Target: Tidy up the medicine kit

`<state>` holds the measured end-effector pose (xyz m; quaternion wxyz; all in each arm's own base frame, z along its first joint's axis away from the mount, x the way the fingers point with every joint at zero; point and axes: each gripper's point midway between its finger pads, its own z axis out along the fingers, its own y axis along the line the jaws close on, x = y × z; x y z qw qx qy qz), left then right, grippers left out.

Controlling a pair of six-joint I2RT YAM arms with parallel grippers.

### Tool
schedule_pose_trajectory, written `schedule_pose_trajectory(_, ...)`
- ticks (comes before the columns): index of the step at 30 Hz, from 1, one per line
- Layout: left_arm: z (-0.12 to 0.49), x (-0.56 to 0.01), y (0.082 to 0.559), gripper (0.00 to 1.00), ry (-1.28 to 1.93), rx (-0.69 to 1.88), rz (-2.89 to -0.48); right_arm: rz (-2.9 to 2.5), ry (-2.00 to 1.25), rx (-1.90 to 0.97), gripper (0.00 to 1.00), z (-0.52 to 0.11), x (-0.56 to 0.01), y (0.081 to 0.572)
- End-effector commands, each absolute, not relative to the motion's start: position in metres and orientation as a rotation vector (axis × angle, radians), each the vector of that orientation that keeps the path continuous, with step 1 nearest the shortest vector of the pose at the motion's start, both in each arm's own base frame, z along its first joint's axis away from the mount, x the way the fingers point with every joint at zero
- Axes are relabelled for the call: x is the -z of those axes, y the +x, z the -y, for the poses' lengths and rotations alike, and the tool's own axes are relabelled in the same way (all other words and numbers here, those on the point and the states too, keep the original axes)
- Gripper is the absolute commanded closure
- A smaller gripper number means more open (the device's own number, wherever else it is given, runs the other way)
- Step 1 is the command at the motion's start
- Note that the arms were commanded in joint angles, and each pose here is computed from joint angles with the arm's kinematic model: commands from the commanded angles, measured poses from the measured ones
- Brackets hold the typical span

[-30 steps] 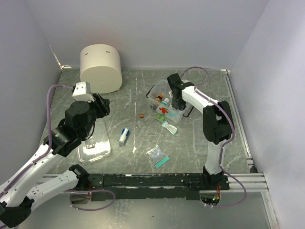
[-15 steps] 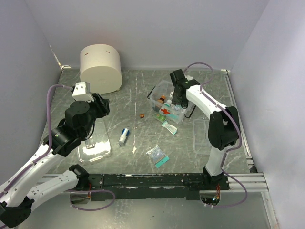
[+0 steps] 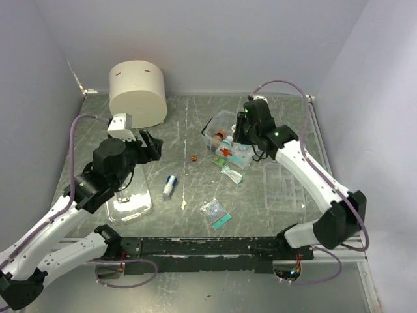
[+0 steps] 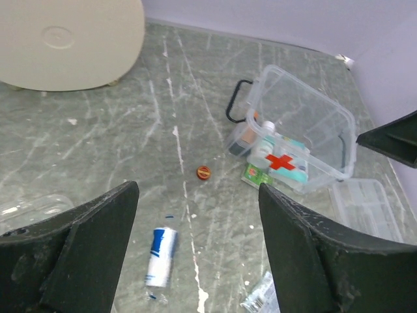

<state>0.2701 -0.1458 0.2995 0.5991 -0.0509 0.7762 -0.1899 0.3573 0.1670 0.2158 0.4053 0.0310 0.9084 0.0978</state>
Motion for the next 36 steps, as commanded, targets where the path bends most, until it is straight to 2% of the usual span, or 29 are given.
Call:
schedule_pose_trajectory(1,0.173,-0.304,0.268,0.14,-0.050,0.594,-1.785,-2.306,-0.155,-0.387,0.60,-0.198,-0.212,0.313)
schedule_pose_trajectory(5,0.191,-0.286,0.267,0.07,-0.024,0.650,-1.882,-2.353,-0.245,-0.433,0.49,-0.212,-0.186,0.268)
schedule_pose_trajectory(7,0.197,-0.275,0.265,0.08,-0.021,0.670,-1.934,-2.390,-0.261,-0.458,0.46,-0.220,-0.168,0.247)
schedule_pose_trajectory(17,0.211,-0.227,0.248,0.12,-0.020,0.764,-2.065,-2.597,-0.385,-0.429,0.42,-0.229,-0.071,0.188)
schedule_pose_trajectory(21,0.213,-0.216,0.243,0.14,-0.053,0.791,-2.100,-2.648,-0.458,-0.345,0.42,-0.228,-0.052,0.180)
schedule_pose_trajectory(29,0.198,-0.215,0.243,0.15,-0.144,0.741,-2.091,-2.671,-0.570,-0.274,0.54,-0.233,-0.032,0.182)
schedule_pose_trajectory(36,0.184,-0.224,0.249,0.15,-0.204,0.669,-2.072,-2.652,-0.661,-0.309,0.53,-0.234,-0.029,0.177)
